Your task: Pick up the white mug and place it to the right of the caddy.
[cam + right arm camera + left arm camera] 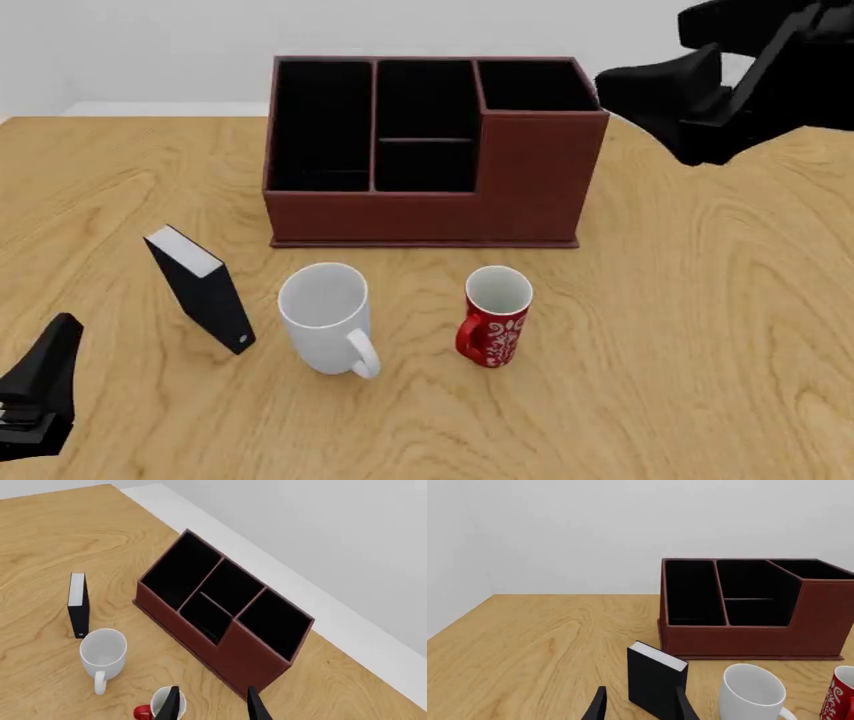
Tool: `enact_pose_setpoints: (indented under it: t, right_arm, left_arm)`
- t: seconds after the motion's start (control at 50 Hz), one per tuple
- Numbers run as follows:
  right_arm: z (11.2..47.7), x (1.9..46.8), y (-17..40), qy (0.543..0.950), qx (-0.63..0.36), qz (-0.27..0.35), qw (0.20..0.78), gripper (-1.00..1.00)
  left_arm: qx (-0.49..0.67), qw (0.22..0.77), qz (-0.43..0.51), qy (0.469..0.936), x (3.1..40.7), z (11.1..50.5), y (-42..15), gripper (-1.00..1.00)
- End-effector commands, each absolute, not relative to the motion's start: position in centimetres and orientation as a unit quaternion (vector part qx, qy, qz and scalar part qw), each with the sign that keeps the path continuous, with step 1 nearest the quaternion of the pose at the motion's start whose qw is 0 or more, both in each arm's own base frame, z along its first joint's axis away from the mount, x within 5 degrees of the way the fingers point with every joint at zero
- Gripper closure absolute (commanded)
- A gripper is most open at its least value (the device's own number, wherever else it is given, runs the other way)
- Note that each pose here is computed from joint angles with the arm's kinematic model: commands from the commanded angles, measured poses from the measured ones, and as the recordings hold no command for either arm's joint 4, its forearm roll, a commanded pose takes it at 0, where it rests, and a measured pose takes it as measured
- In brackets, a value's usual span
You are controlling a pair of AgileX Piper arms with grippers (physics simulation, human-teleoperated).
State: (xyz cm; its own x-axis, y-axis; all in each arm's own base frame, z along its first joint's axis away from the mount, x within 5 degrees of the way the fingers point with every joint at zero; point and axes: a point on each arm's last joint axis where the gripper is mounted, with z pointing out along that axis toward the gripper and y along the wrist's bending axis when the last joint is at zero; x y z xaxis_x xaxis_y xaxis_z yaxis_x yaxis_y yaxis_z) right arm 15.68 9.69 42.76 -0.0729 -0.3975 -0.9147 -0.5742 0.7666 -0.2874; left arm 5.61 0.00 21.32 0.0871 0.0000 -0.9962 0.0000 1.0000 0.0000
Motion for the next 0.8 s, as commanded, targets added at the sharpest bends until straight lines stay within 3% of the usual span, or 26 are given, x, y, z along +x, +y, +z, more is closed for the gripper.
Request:
enact_pose_setpoints:
  t: [0.02,0.38,0.8]
  right_arm:
    - [42.0,17.3,11.5,0.749,-0.352,0.082,0.556,-1.0]
    - [40.5,19.5,15.9,0.777,-0.376,0.117,0.492,-1.0]
    - [35.7,21.5,21.4,0.798,-0.407,0.136,0.423,-1.0]
  left_arm:
    - [0.0,0.737,0.0,0.676,5.6,21.3,0.0,-1.0]
    - [0.0,0.737,0.0,0.676,5.6,21.3,0.0,-1.0]
    - [0.0,0.737,0.0,0.676,5.6,21.3,0.0,-1.0]
